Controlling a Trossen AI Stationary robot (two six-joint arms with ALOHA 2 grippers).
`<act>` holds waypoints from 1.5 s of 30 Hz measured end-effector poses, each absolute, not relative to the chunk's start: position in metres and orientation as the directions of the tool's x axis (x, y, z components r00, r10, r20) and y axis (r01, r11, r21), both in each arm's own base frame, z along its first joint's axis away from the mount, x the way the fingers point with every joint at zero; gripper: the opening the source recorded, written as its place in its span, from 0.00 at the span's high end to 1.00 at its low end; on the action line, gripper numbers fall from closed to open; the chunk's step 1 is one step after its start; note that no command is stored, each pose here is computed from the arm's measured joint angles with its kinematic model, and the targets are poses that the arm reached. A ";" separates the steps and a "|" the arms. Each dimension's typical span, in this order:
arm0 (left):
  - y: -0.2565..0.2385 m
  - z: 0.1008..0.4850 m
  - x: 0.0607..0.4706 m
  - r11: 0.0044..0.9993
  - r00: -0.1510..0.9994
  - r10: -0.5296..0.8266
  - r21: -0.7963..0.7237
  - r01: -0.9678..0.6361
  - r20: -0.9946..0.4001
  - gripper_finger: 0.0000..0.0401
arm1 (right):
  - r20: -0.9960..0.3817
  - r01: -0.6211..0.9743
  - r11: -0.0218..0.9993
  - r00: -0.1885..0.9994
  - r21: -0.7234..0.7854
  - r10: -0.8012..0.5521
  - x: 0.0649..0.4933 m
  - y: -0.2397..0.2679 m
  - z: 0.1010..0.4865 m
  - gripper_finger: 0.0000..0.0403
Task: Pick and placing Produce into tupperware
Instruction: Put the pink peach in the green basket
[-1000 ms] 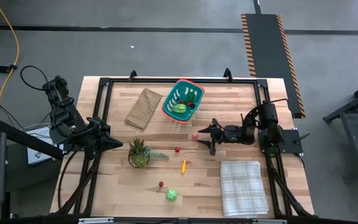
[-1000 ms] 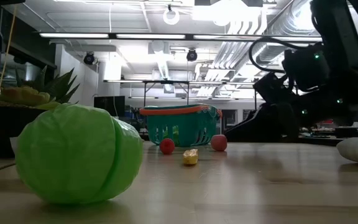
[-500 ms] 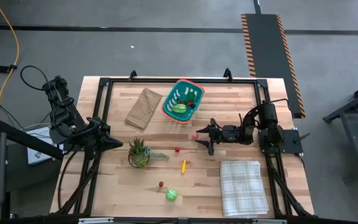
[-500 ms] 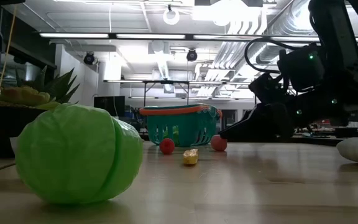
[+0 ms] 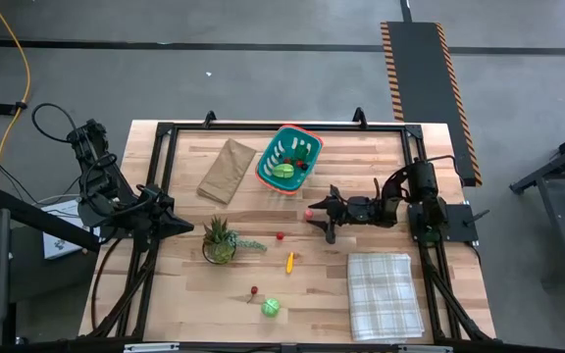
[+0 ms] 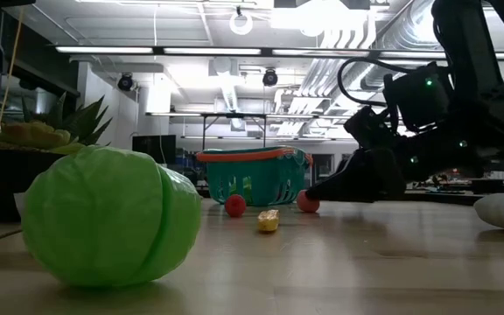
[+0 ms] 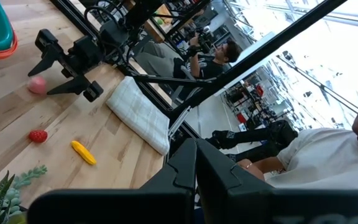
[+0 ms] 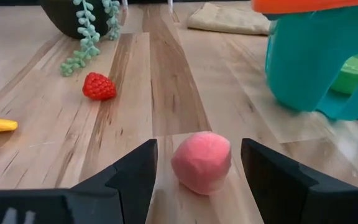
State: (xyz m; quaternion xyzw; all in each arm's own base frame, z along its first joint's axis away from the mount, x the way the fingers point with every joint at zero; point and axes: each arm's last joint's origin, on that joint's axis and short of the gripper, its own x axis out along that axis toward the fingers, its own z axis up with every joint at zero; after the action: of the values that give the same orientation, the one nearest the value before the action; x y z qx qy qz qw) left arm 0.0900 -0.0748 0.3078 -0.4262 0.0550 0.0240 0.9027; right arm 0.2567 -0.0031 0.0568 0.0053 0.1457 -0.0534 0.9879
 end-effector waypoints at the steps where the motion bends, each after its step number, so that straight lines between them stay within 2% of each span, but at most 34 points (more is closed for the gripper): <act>1: -0.075 0.308 0.090 0.635 0.993 -0.004 -0.767 -0.090 -0.119 1.00 | -0.290 0.106 0.994 0.952 -0.005 -0.103 0.257 -0.003 0.057 0.44; 17: -0.075 0.308 0.090 0.635 0.993 -0.003 -0.767 -0.090 -0.120 1.00 | -0.324 0.104 0.995 0.941 -0.008 -0.101 0.256 -0.003 0.053 0.45; 28: -0.075 0.308 0.090 0.636 0.993 -0.003 -0.767 -0.091 -0.120 1.00 | -0.334 0.102 0.995 0.937 -0.015 -0.101 0.256 -0.003 0.052 0.57; 45: -0.075 0.308 0.090 0.636 0.993 -0.003 -0.767 -0.091 -0.120 1.00 | -0.333 0.102 0.995 0.937 -0.017 -0.101 0.256 -0.003 0.053 0.62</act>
State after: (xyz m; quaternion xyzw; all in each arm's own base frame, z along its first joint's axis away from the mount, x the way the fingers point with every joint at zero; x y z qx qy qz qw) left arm 0.0900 -0.0748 0.3078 -0.4262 0.0550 0.0242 0.9026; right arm 0.2561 -0.0030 0.0526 0.0003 0.1691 -0.0515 0.9842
